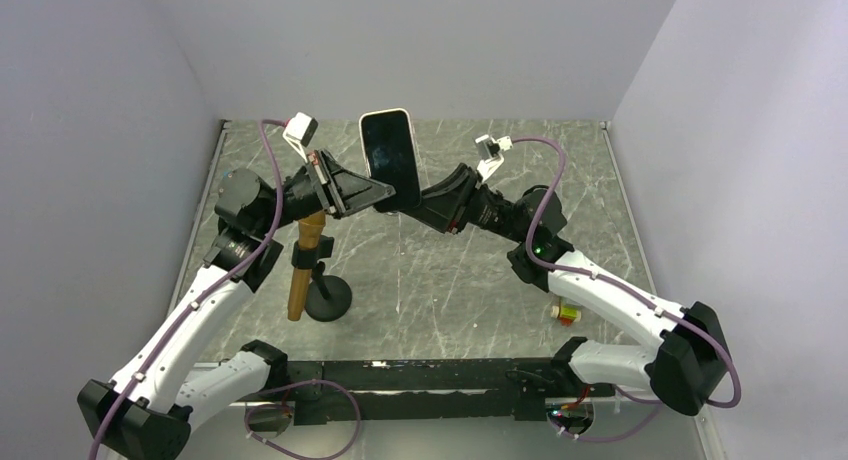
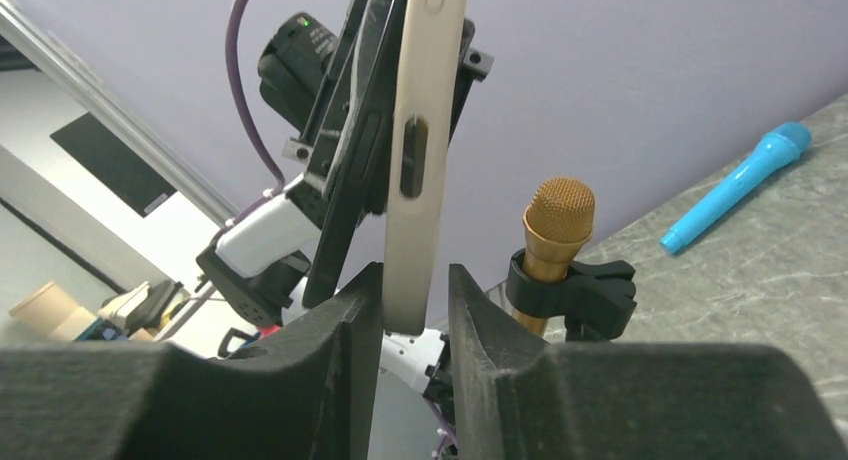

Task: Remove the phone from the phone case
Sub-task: Remove the phone case from the phone, then place the phone at the center of the board, then place the phone case at the center of the board, then pick up the phone at the center of the board.

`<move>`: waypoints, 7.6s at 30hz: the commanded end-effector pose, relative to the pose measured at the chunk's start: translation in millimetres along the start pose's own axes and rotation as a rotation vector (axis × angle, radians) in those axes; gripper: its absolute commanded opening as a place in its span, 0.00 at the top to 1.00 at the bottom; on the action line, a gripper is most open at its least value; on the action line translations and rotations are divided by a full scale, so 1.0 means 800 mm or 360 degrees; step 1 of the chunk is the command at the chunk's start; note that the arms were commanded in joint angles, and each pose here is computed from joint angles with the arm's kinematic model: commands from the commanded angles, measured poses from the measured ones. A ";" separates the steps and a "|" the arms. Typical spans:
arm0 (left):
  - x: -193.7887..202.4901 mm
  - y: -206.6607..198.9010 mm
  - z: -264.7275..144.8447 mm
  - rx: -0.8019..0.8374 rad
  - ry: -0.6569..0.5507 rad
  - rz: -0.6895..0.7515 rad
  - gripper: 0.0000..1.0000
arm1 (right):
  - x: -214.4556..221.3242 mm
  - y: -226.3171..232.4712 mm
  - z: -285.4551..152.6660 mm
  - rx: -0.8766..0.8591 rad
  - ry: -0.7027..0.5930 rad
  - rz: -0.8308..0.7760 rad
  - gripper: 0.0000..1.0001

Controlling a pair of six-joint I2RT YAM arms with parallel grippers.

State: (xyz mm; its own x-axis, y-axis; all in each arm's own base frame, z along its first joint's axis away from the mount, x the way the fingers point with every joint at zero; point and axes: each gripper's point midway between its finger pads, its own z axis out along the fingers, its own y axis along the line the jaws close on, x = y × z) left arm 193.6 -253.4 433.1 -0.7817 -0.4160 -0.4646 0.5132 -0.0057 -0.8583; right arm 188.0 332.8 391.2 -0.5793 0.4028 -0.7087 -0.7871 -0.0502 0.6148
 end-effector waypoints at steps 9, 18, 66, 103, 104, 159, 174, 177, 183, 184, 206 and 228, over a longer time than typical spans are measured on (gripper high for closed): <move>0.003 -0.045 -0.010 0.0205 -0.0003 0.0114 1.00 | -0.028 0.020 0.008 -0.0135 -0.0181 -0.0037 0.70; 0.004 -0.040 -0.010 0.0187 0.0001 0.0122 1.00 | -0.020 -0.002 0.014 -0.0053 -0.0171 0.0037 1.00; 0.031 0.003 0.009 -0.0371 -0.0036 0.0664 1.00 | -0.063 -0.139 -0.184 0.1692 -0.0391 -0.0039 1.00; 0.136 0.447 0.232 -0.1629 0.0165 0.0376 1.00 | -0.122 0.008 -0.302 0.1857 -0.0628 -0.0364 1.00; 0.139 0.451 0.231 -0.1632 0.0181 0.0369 1.00 | -0.122 0.007 -0.302 0.1854 -0.0628 -0.0362 1.00; -0.104 -0.037 -0.025 -0.0863 -0.0430 0.1398 0.00 | 0.124 -0.141 -0.333 0.2243 0.0932 0.0218 1.00; -0.146 -0.042 -0.199 -0.1314 -0.1136 0.1881 0.01 | 0.143 -0.200 -0.336 0.2398 0.0853 0.0250 1.00; -0.139 -0.031 -0.214 -0.1331 -0.1192 0.1883 0.01 | 0.149 -0.217 -0.344 0.2449 0.0857 0.0229 1.00; -0.137 -0.017 -0.238 -0.1406 -0.1305 0.1884 0.01 | 0.156 -0.237 -0.358 0.2491 0.0865 0.0200 1.00; -0.137 -0.016 -0.241 -0.1411 -0.1319 0.1895 0.00 | 0.157 -0.238 -0.357 0.2475 0.0858 0.0203 1.00; -0.133 -0.010 -0.251 -0.1402 -0.1391 0.1874 0.01 | 0.132 -0.236 -0.402 0.2880 0.0933 0.0225 0.45; -0.145 0.024 -0.270 -0.1637 -0.1521 0.1745 0.01 | 0.064 -0.440 -0.085 0.2611 -0.0007 0.0511 0.00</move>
State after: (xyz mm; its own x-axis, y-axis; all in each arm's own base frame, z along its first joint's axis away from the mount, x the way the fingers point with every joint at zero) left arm 217.8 -13.3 419.6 0.3636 -0.1214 -0.9236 -0.0783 0.9840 -0.1602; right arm 363.5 260.5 104.6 -0.7530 0.4233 -0.5038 0.2795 0.8989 0.3375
